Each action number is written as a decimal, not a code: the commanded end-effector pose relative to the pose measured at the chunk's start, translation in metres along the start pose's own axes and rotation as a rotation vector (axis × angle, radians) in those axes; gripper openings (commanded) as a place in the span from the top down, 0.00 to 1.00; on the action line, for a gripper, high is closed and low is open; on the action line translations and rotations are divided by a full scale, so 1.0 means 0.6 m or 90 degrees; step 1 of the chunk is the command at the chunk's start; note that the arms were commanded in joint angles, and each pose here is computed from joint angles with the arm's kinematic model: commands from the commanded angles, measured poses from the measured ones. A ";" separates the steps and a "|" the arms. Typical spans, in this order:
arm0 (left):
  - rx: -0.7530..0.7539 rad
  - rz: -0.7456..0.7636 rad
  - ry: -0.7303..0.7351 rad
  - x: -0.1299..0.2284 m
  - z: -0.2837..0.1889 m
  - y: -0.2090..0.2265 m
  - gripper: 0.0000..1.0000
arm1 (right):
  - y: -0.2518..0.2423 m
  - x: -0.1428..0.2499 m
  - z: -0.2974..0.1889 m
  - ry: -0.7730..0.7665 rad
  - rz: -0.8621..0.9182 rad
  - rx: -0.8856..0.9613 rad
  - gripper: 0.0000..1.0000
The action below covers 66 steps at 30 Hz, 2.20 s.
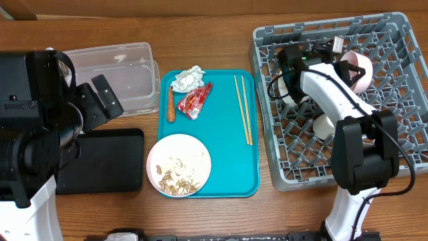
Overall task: Sort waste into correct bins and load items into the dishwasher
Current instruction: 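Lower the pink bowl into the rear of the dish rack, then release the pink bowl and move right gripper toward the chopsticks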
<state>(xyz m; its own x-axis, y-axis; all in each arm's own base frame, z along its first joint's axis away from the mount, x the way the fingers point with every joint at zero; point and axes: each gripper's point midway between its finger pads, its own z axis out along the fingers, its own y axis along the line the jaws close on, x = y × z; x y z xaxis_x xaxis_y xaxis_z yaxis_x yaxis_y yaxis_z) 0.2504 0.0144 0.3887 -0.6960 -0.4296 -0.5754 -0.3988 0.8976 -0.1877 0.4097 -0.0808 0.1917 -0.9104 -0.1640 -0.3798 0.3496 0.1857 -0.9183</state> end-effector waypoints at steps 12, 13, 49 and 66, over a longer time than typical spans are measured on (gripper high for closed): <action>-0.004 0.009 -0.003 -0.003 0.001 0.003 0.00 | -0.028 0.002 0.003 -0.009 0.000 0.031 0.96; -0.004 0.009 -0.003 -0.003 0.001 0.003 0.00 | -0.029 0.002 0.003 -0.010 0.002 0.034 0.96; -0.004 0.009 -0.003 -0.003 0.001 0.003 0.00 | -0.017 -0.031 -0.126 -0.034 0.095 -0.242 0.32; -0.004 0.009 -0.003 -0.003 0.001 0.003 0.00 | -0.088 0.012 -0.469 0.064 0.089 -1.158 0.23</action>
<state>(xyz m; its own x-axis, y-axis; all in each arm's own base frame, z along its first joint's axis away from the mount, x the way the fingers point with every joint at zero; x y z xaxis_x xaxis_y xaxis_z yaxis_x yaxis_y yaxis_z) 0.2504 0.0144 0.3887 -0.6960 -0.4296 -0.5754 -0.3988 0.8976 -0.1877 0.3464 0.1266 0.2684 -0.8777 0.0433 -0.4773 -0.0207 0.9915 0.1281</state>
